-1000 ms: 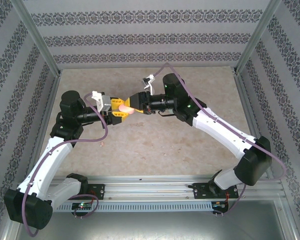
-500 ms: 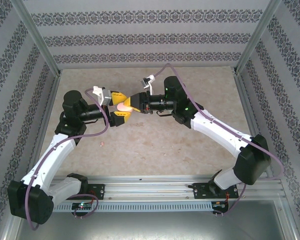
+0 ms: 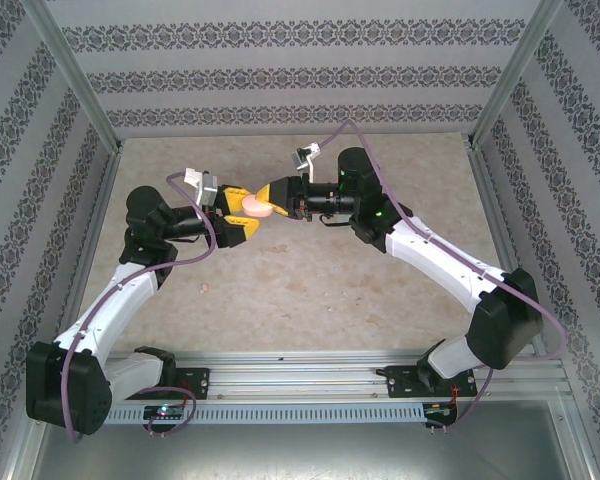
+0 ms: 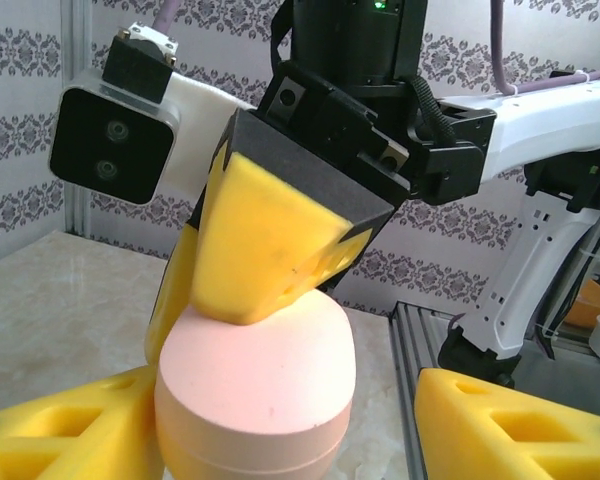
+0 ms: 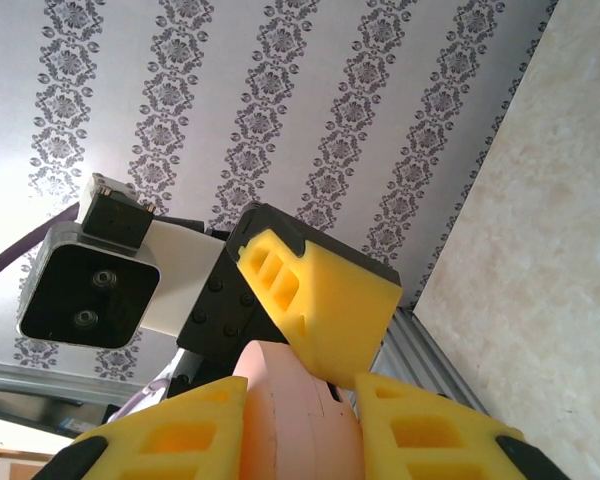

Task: Insert wireless bluetooth earbuds into charging case

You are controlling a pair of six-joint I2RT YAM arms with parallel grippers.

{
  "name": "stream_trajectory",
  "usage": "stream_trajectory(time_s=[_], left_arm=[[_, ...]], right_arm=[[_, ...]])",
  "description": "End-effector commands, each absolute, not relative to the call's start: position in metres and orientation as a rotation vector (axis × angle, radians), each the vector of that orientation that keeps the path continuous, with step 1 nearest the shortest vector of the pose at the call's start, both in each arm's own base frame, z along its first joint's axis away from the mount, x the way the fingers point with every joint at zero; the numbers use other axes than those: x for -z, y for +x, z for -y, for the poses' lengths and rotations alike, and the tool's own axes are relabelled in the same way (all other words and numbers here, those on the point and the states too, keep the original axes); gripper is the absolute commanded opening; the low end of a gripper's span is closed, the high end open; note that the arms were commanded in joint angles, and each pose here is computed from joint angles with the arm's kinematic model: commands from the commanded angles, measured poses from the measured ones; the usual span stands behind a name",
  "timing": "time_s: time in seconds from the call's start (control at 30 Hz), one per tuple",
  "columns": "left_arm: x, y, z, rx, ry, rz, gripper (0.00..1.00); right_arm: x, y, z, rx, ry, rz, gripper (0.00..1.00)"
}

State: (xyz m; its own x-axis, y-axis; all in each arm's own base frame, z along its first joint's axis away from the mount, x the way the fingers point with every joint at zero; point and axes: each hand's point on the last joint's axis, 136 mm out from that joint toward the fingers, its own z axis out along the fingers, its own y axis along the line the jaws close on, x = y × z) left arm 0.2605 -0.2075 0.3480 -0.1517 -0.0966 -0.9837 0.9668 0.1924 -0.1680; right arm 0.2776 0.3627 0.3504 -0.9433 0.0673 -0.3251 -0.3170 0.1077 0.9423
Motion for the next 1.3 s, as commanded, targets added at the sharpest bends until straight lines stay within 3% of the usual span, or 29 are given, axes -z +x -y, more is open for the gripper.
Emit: stream_trajectory(time_s=[0.0, 0.53, 0.7, 1.03, 1.27], left_arm=[[-0.3555, 0.2539, 0.2057, 1.211, 0.966, -1.295, 0.60], [-0.3527, 0.2531, 0.2068, 1.228, 0.986, -1.297, 0.55], [-0.3535, 0.2524, 0.2071, 1.230, 0.990, -1.295, 0.49], [-0.3525, 0.2527, 0.2072, 1.225, 0.994, -1.296, 0.57], [-0.3524, 0.2528, 0.2071, 1.220, 0.998, -1.302, 0.47]], right_arm=[[-0.3570, 0.2709, -0.3604, -1.936, -0.288, -2.077, 0.19], [-0.3616, 0.2682, -0.3616, -1.956, -0.300, -2.071, 0.19], [-0.3623, 0.2667, -0.3644, -1.967, -0.306, -2.072, 0.19], [-0.3652, 0.2669, -0.3655, -1.971, -0.312, -2.067, 0.19], [-0.3650, 0.2665, -0.3670, -1.977, -0.315, -2.073, 0.19]])
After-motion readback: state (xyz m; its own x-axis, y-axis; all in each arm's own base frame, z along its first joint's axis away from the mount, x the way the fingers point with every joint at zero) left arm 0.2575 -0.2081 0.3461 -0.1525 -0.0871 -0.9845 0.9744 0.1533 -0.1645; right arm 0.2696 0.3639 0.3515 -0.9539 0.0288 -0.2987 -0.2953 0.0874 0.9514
